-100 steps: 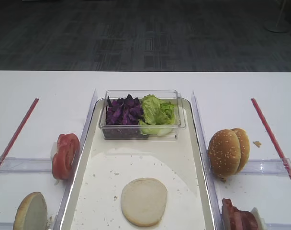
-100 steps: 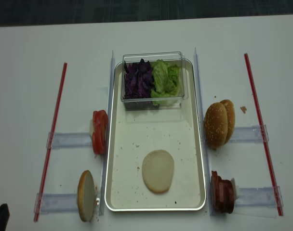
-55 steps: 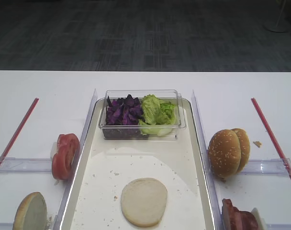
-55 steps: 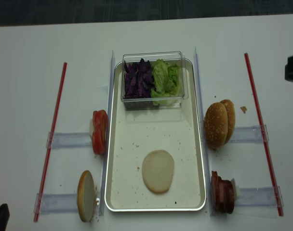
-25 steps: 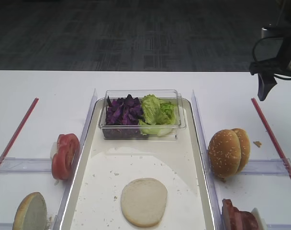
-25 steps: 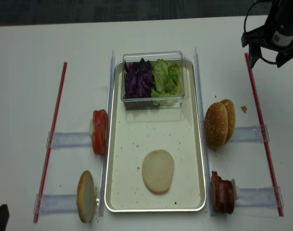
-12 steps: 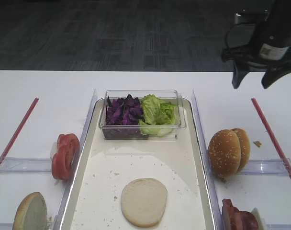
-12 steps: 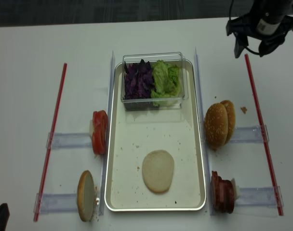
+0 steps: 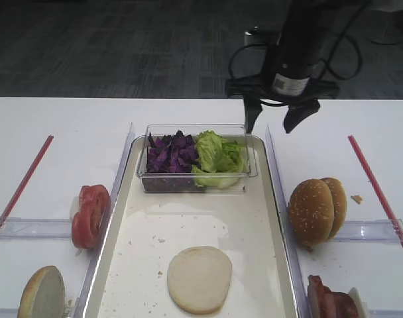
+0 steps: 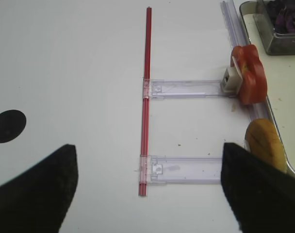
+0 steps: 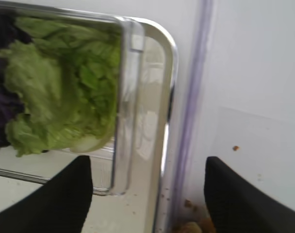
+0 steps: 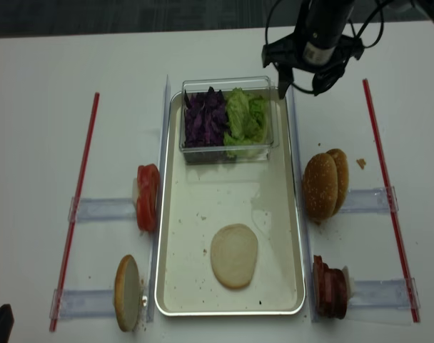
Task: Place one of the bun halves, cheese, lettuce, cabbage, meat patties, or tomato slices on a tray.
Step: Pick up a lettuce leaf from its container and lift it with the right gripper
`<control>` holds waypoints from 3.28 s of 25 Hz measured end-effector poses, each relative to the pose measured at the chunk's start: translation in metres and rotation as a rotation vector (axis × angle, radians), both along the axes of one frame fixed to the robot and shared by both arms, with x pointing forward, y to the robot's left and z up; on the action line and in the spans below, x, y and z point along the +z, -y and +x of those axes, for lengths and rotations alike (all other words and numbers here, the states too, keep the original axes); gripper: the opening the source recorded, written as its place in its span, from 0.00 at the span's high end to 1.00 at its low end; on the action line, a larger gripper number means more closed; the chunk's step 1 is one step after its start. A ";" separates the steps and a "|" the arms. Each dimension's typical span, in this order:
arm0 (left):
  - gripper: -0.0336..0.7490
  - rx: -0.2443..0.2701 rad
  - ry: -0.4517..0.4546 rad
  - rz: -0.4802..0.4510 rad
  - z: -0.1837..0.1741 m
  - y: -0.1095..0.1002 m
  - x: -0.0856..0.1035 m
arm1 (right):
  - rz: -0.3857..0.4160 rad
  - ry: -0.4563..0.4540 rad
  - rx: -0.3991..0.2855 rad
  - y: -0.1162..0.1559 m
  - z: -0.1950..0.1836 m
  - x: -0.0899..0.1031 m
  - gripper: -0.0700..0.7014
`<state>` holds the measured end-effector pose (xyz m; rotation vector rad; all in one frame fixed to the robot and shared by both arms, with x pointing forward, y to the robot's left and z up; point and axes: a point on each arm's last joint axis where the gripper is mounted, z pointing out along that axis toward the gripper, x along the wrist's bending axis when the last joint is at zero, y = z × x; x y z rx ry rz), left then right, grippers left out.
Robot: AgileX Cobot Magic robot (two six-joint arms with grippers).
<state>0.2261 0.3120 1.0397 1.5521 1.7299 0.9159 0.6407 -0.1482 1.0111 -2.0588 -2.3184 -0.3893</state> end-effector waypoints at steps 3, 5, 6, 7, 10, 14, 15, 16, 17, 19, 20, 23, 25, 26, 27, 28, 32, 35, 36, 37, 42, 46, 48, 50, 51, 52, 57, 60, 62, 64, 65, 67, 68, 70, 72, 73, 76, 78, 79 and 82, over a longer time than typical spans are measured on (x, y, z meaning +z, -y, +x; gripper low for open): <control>0.25 0.000 0.000 0.000 0.000 0.000 0.000 | 0.013 0.007 0.023 -0.023 0.000 0.001 0.24; 0.25 0.000 0.000 0.000 0.000 0.000 0.000 | 0.019 0.008 0.034 -0.035 0.001 0.001 0.24; 0.25 0.000 0.000 0.000 0.000 0.000 0.000 | 0.020 0.007 0.038 -0.040 0.000 0.001 0.24; 0.25 0.000 0.000 0.000 0.000 0.000 0.000 | 0.021 0.005 0.043 -0.044 0.001 -0.001 0.24; 0.25 0.000 0.001 0.000 0.000 0.000 0.000 | 0.029 -0.010 0.054 -0.057 0.001 -0.007 0.24; 0.25 0.000 0.002 0.000 0.000 0.000 0.000 | 0.032 -0.021 0.069 -0.069 0.003 -0.015 0.24; 0.25 0.000 0.002 0.000 0.000 0.000 0.000 | 0.031 -0.020 0.072 -0.071 0.004 -0.015 0.24; 0.25 0.000 0.002 0.000 0.000 0.000 0.000 | 0.031 -0.021 0.074 -0.074 0.004 -0.018 0.24; 0.25 0.000 0.002 0.000 0.000 0.000 0.000 | 0.030 -0.022 0.074 -0.074 0.006 -0.019 0.24; 0.25 0.000 0.002 0.000 0.000 0.000 0.000 | 0.026 -0.032 0.072 -0.075 0.008 -0.025 0.24; 0.25 0.000 0.002 0.000 0.000 0.000 0.000 | 0.025 -0.035 0.072 -0.076 0.008 -0.027 0.24; 0.25 0.000 0.002 0.000 0.000 0.000 0.000 | 0.030 -0.046 0.068 -0.078 0.011 -0.037 0.25; 0.25 0.000 0.002 0.000 0.000 0.000 0.000 | 0.033 -0.042 0.066 -0.080 0.014 -0.041 0.25; 0.25 0.000 0.002 0.000 0.000 0.000 0.000 | 0.034 -0.041 0.066 -0.080 0.015 -0.043 0.25; 0.25 0.000 0.002 0.000 0.000 0.000 0.000 | 0.033 -0.042 0.065 -0.081 0.017 -0.046 0.25; 0.25 0.000 0.002 0.000 0.000 0.000 0.000 | 0.036 -0.037 0.065 -0.082 0.018 -0.045 0.25; 0.25 0.000 0.002 0.000 0.000 0.000 0.000 | 0.034 -0.038 0.070 -0.084 0.023 -0.054 0.25; 0.25 0.000 0.002 0.000 0.000 0.000 0.000 | 0.025 -0.041 0.077 -0.085 0.026 -0.060 0.27; 0.25 0.000 0.002 0.000 0.000 0.000 0.000 | 0.020 -0.038 0.077 -0.085 0.026 -0.061 0.29; 0.25 0.000 0.002 0.000 0.000 0.000 0.000 | 0.016 -0.037 0.080 -0.085 0.026 -0.062 0.31; 0.25 0.000 0.002 0.000 0.000 0.000 0.000 | 0.000 -0.028 0.086 -0.083 0.027 -0.063 0.40; 0.25 0.000 0.002 0.000 0.000 0.000 0.000 | -0.007 -0.024 0.091 -0.083 0.028 -0.063 0.48; 0.25 0.000 0.002 0.000 0.000 0.000 0.000 | -0.009 -0.023 0.093 -0.083 0.028 -0.063 0.51; 0.25 0.000 0.002 0.000 0.000 0.000 0.000 | -0.009 -0.023 0.093 -0.083 0.028 -0.063 0.54; 0.25 0.000 0.002 0.000 0.000 0.000 0.000 | -0.009 -0.023 0.093 -0.083 0.028 -0.063 0.55; 0.25 0.000 0.002 0.000 0.000 0.000 0.000 | -0.009 -0.023 0.093 -0.083 0.028 -0.063 0.57; 0.25 0.000 0.002 0.000 0.000 0.000 0.000 | -0.009 -0.024 0.100 -0.083 0.028 -0.063 0.69; 0.25 0.000 0.002 0.000 0.000 0.000 0.000 | -0.006 -0.029 0.107 -0.083 0.027 -0.063 0.76; 0.25 0.000 0.002 0.000 0.000 0.000 0.000 | -0.001 -0.030 0.107 -0.084 0.027 -0.063 0.80; 0.25 0.000 0.002 0.000 0.000 0.000 0.000 | 0.003 -0.032 0.106 -0.084 0.027 -0.063 0.84; 0.25 0.000 0.002 0.000 0.000 0.000 0.000 | 0.003 -0.035 0.108 -0.084 0.026 -0.063 0.84; 0.25 0.000 0.002 0.000 0.000 0.000 0.000 | 0.001 -0.040 0.109 -0.084 0.026 -0.063 0.85; 0.25 0.000 0.002 0.000 0.000 0.000 0.000 | -0.001 -0.044 0.109 -0.084 0.026 -0.063 0.85; 0.25 0.000 0.002 0.000 0.000 0.000 0.000 | -0.002 -0.046 0.110 -0.083 0.025 -0.063 0.85; 0.25 0.000 0.002 0.000 0.000 0.000 0.000 | -0.001 -0.048 0.112 -0.084 0.026 -0.060 0.85; 0.25 0.000 0.002 0.000 0.000 0.000 0.000 | 0.002 -0.042 0.113 -0.084 0.027 -0.056 0.85; 0.25 0.000 0.002 0.000 0.000 0.000 0.000 | 0.013 -0.018 0.119 -0.086 0.030 -0.041 0.85; 0.25 0.000 0.002 0.000 0.000 0.000 0.000 | 0.027 0.013 0.120 -0.088 0.033 -0.030 0.85; 0.25 0.000 0.002 0.000 0.000 0.000 0.000 | 0.035 0.031 0.121 -0.088 0.034 -0.024 0.85; 0.25 0.000 0.002 0.000 0.000 0.000 0.000 | 0.048 0.054 0.110 -0.089 0.036 -0.015 0.85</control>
